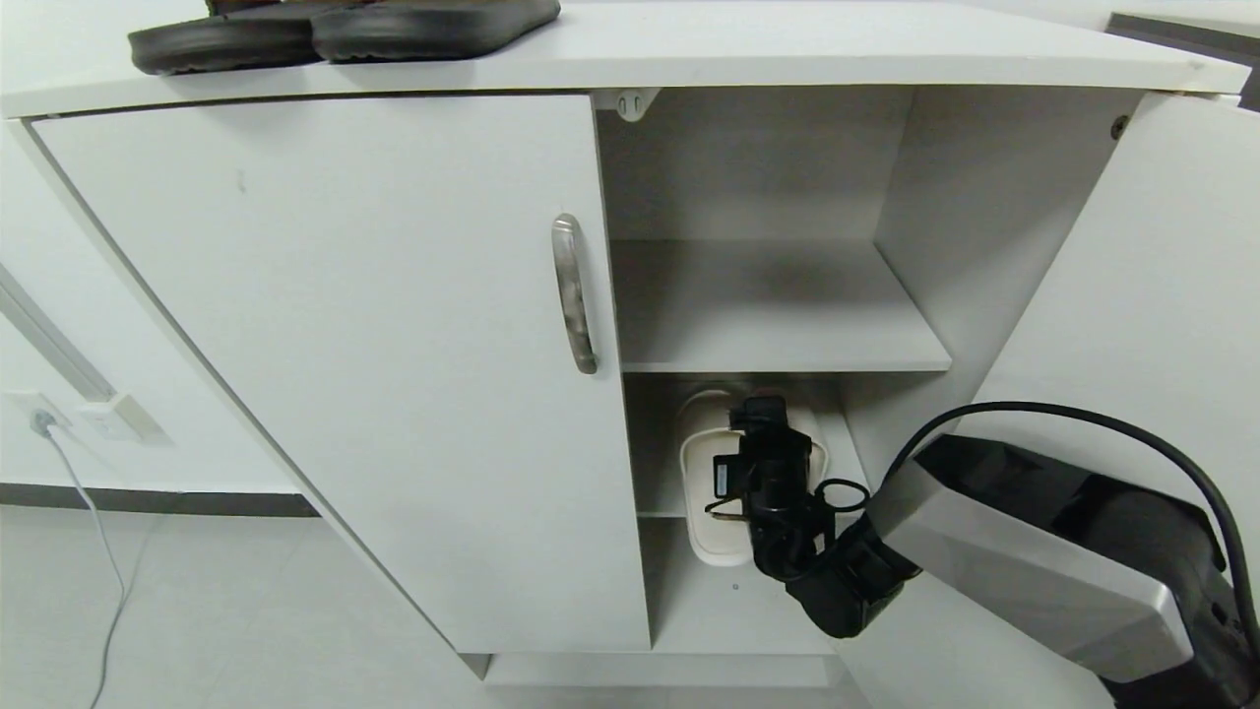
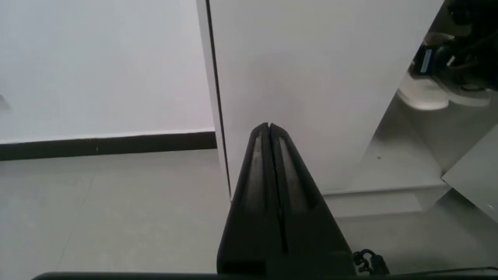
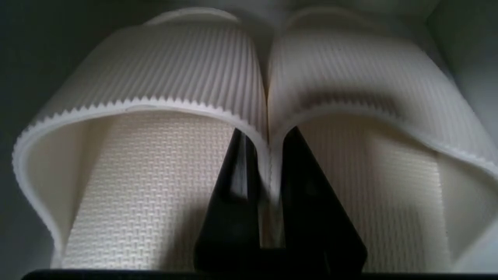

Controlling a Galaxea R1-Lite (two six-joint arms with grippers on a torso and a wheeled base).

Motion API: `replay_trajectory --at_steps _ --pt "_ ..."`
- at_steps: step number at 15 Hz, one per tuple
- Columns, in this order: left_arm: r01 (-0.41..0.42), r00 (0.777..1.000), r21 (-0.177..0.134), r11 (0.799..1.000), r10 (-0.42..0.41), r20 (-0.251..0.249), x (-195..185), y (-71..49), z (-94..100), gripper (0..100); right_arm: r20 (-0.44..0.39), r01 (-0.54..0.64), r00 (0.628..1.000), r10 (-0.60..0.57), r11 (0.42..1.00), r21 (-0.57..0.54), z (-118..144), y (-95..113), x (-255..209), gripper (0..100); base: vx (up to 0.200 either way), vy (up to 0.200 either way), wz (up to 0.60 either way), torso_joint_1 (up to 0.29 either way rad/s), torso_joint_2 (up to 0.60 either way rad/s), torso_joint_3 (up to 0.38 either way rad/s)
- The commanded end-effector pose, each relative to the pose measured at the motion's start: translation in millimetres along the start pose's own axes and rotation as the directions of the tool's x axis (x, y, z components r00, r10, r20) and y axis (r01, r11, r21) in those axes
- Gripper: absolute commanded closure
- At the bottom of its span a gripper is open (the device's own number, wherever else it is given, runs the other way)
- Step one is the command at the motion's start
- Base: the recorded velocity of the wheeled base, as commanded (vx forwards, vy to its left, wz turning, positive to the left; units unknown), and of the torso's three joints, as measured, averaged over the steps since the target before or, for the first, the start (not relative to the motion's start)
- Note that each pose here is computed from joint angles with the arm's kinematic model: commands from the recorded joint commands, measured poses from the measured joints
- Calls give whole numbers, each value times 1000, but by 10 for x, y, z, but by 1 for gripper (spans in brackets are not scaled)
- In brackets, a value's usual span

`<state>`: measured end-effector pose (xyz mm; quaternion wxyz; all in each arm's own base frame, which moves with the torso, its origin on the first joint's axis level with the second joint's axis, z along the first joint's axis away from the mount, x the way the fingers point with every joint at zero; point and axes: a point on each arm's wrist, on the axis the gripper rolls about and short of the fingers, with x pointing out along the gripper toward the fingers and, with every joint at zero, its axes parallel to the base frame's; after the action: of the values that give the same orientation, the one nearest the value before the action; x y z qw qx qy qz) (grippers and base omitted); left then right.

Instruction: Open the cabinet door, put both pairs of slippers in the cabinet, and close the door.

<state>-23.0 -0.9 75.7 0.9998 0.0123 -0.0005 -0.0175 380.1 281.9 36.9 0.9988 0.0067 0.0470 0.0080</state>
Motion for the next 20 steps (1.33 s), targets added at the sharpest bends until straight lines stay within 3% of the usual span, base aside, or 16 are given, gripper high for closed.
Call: replay_trajectory --at_steps 1,5,10,16,20 --pt "0 1000 0 1000 0 -1 1 0 0 100 17 8 1000 -8 1000 16 120 -14 183 100 0 0 0 0 0 0" --pt "0 1000 -2 1000 0 -1 1 0 0 100 29 44 999 -45 998 33 274 -55 443 100 0 0 0 0 0 0" --pt "0 1000 -2 1000 0 -1 1 0 0 100 22 57 998 -58 998 30 146 -72 590 100 0 0 0 0 0 0" --pt "0 1000 -2 1000 0 -1 1 0 0 100 6 44 999 -44 999 17 90 -70 552 100 0 0 0 0 0 0" --pt "0 1000 -2 1000 0 -2 1 0 -1 100 10 39 999 -39 999 22 216 -92 460 100 0 0 0 0 0 0"
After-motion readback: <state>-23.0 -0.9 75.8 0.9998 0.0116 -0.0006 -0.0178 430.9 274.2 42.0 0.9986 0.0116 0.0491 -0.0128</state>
